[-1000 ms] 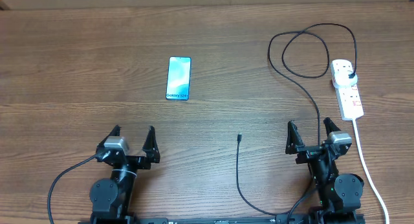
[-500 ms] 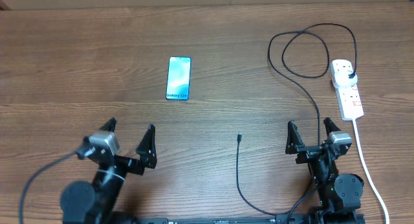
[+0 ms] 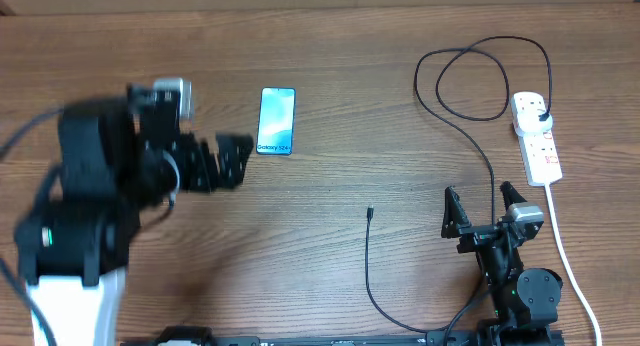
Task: Plug charger to phone and switch on socket
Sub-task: 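Reach the left gripper forward over the phone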
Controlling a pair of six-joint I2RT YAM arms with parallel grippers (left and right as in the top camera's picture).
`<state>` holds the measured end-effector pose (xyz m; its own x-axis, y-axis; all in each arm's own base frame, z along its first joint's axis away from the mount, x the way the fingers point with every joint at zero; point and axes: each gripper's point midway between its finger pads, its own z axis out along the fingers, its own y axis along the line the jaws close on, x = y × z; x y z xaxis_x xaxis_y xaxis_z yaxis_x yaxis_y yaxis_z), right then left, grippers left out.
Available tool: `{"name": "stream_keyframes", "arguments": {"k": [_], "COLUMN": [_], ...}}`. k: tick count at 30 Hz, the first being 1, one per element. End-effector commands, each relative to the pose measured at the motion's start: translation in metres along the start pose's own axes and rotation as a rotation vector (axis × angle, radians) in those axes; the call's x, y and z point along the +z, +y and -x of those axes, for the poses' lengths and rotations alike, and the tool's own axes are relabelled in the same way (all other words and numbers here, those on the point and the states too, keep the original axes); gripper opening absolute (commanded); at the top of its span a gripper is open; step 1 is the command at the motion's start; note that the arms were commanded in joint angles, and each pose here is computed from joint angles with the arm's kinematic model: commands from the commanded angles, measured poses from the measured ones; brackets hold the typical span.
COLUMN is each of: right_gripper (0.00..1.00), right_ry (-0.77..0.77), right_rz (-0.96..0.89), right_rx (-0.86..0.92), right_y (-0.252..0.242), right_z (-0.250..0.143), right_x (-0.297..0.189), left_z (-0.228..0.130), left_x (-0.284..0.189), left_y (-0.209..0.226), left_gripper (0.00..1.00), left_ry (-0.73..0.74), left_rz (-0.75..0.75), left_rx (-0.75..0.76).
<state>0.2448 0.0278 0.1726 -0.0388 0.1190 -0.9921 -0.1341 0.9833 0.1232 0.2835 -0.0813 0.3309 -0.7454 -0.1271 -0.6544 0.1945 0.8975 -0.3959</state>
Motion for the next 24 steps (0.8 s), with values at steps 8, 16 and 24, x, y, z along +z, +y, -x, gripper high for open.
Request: {"name": "stream_keyframes", "arguments": {"k": [8,16,24], "right_gripper": [1.0,1.0,1.0], "right_ry": [-0.002,-0.002,-0.002], "right_rz": [0.006,0.006,0.006], "right_rx": [-0.001,-0.001,-0.001], "right_y": [0.001,0.001,0.001], "right_z": [-0.002,-0.002,-0.002], "right_x": [0.0,0.0,0.0], "left_z": [0.039,0.0,-0.046], "left_x": [0.063,0.135,0.209], "left_y": [0.005,0.03,0.037], "left_gripper": [0.95,0.04,0.04], "left_ry": [0.088,0.335,0.508], "left_rz": [-0.078,-0.021,0.101], "left_rx": [-0.127,-0.311,-0.247]}}
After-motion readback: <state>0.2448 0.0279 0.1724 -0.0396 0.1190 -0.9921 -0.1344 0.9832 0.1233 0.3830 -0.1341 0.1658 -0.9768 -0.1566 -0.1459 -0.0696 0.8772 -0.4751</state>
